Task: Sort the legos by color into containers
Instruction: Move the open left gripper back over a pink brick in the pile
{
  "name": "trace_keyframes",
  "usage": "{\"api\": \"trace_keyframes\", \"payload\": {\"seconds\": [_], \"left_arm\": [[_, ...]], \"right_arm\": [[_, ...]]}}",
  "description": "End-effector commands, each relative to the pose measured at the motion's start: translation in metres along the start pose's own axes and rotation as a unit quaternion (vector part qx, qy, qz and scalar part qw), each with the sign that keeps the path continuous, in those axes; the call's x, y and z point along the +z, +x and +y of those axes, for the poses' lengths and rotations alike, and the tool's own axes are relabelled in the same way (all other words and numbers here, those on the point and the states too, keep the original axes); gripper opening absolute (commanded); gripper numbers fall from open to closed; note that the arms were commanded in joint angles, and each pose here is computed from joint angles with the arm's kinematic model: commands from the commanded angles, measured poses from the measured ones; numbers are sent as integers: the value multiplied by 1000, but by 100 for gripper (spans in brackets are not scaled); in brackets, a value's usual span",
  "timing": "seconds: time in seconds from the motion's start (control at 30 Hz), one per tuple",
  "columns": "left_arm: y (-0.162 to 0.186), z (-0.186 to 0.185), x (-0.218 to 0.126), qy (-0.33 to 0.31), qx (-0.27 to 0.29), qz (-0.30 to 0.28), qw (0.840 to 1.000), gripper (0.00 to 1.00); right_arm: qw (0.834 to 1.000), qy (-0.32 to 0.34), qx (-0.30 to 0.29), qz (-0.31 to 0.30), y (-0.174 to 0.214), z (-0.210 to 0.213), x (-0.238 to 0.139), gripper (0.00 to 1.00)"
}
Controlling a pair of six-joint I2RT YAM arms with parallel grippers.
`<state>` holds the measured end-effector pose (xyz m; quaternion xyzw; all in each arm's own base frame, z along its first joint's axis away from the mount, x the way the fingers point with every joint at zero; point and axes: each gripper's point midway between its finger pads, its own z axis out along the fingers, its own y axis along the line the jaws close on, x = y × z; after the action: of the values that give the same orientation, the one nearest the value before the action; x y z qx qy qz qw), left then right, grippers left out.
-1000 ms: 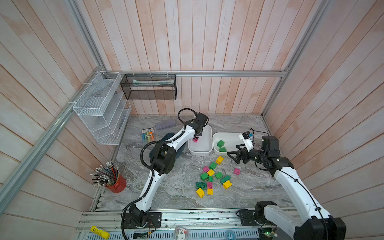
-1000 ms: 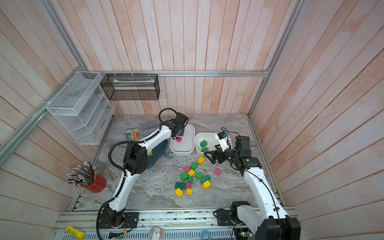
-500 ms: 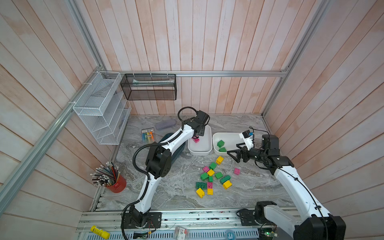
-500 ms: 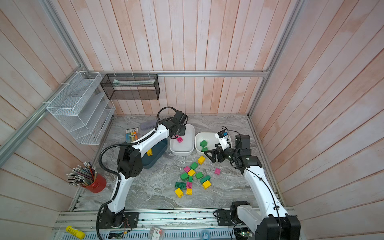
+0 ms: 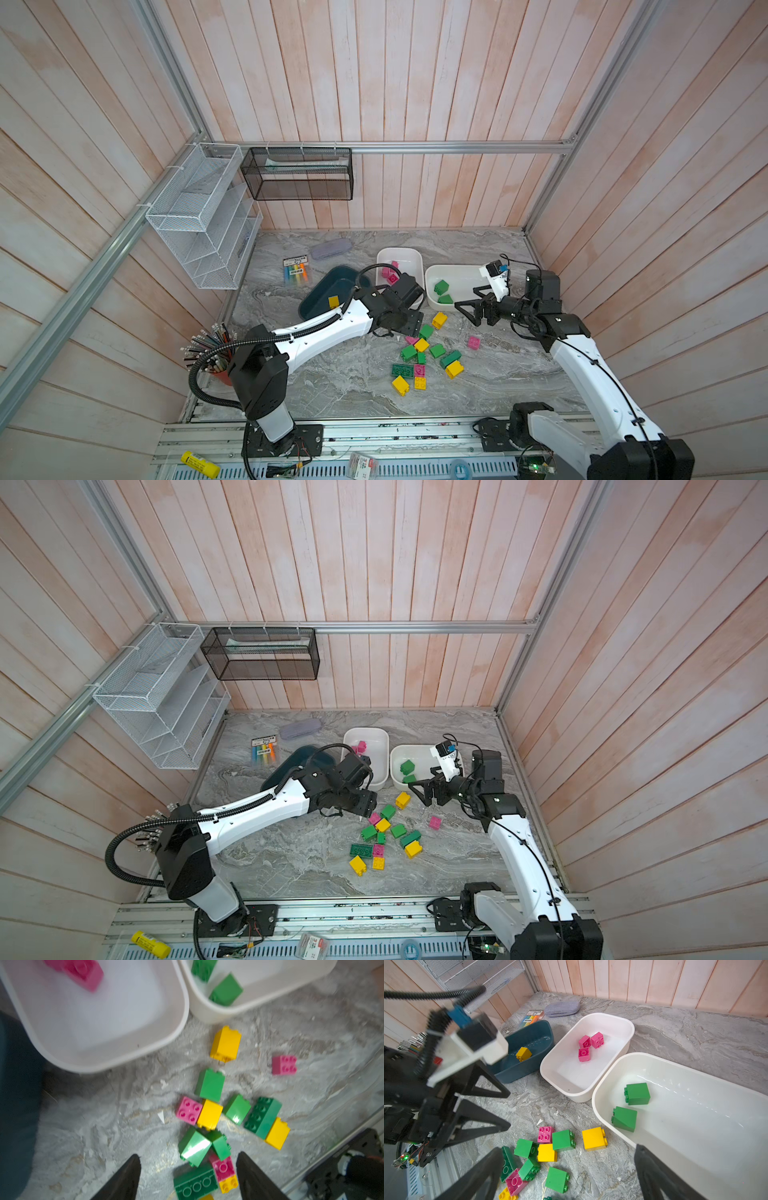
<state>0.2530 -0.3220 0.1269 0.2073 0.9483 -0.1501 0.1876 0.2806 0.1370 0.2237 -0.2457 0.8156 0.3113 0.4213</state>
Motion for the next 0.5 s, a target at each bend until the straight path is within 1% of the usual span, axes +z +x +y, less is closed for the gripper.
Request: {"api": "trace_keyframes", "payload": {"seconds": [0.0, 0.07, 0.3, 0.47], "left_arm": [[-1, -12, -1, 52, 8, -32, 998, 75], [2, -13, 7, 63, 34, -37, 997, 75], [0, -8, 47, 42, 120, -24, 992, 74], [-4, -9, 65, 56, 148, -12, 987, 73]], "right_arm": [[1000, -5, 8, 9, 10, 5, -3, 98], [1000, -4, 12, 11, 14, 5, -4, 98], [1000, 3, 11, 13, 15, 6, -7, 98], [1000, 5, 13, 13, 15, 5, -8, 98]]}}
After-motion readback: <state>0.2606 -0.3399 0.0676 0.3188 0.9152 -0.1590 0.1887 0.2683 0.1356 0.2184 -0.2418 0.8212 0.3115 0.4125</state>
